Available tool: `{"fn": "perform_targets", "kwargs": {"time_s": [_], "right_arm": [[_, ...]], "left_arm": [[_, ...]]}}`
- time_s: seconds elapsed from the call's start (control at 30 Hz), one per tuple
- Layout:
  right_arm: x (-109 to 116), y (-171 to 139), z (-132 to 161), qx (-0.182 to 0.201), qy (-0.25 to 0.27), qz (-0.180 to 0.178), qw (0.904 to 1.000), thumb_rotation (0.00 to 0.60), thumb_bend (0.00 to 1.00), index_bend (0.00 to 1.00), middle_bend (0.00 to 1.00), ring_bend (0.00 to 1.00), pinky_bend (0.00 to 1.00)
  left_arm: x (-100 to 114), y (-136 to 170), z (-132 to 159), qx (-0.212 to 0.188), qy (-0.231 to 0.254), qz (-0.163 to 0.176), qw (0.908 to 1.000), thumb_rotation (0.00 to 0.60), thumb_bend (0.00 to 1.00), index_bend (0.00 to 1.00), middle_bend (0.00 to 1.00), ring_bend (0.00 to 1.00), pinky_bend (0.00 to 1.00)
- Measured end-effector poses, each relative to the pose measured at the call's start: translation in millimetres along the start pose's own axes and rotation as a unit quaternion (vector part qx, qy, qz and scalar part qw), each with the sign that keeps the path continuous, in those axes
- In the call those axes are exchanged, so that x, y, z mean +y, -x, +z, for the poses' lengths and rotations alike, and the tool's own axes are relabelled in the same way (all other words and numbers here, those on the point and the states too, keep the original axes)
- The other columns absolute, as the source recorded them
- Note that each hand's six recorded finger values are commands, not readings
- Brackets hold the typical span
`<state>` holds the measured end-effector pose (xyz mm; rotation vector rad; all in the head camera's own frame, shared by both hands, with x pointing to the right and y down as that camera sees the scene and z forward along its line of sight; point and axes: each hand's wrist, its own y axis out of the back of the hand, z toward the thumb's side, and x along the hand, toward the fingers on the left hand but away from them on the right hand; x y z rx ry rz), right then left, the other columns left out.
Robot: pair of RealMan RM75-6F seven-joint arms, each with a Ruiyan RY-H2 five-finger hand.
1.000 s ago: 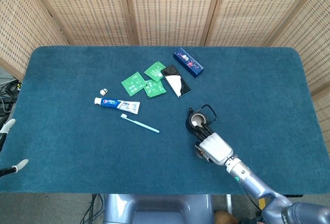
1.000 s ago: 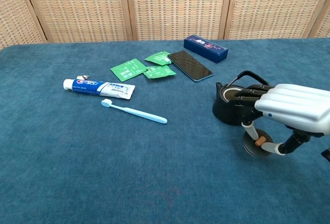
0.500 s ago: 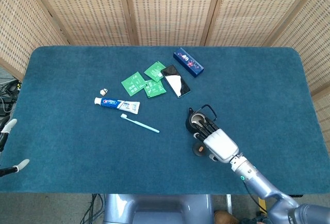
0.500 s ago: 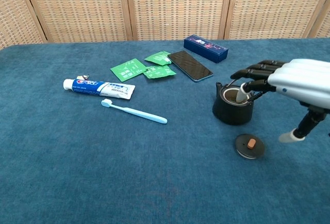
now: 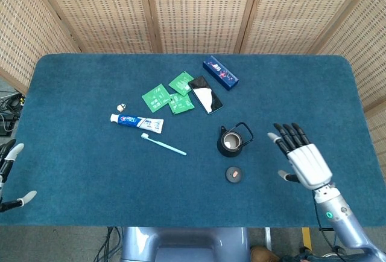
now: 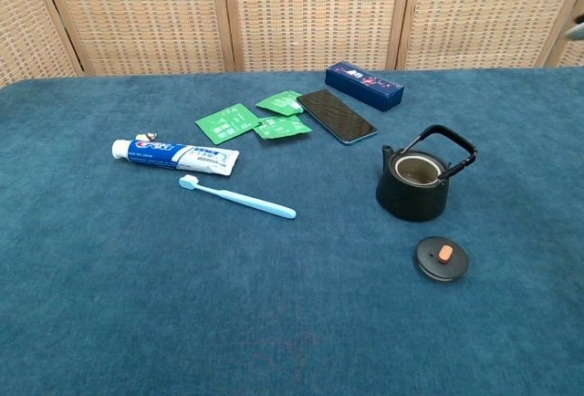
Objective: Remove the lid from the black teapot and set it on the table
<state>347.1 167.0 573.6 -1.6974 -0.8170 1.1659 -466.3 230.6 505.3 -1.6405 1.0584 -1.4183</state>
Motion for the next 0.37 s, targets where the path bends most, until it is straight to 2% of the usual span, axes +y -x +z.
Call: {"fn": "perform_targets", "kwargs": {"time_s": [0.17,0.37], "right_arm": [[-9,-33,-41,-0.082,0.002,0.027,0.9963,0.600,0.00,0.00,0.00,0.00,0.00],[-11,-55,-59,-0.117,0.015,0.032,0.9925,0.600,0.00,0.00,0.00,0.00,0.00]], "left_arm": [[-3,4,-1,0.002,0.002,-0.004,1.0000,0.600,0.00,0.00,0.00,0.00,0.00],[-5,6,-2,0.005,0.006,-0.004,1.0000,0.600,0.00,0.00,0.00,0.00,0.00]]}}
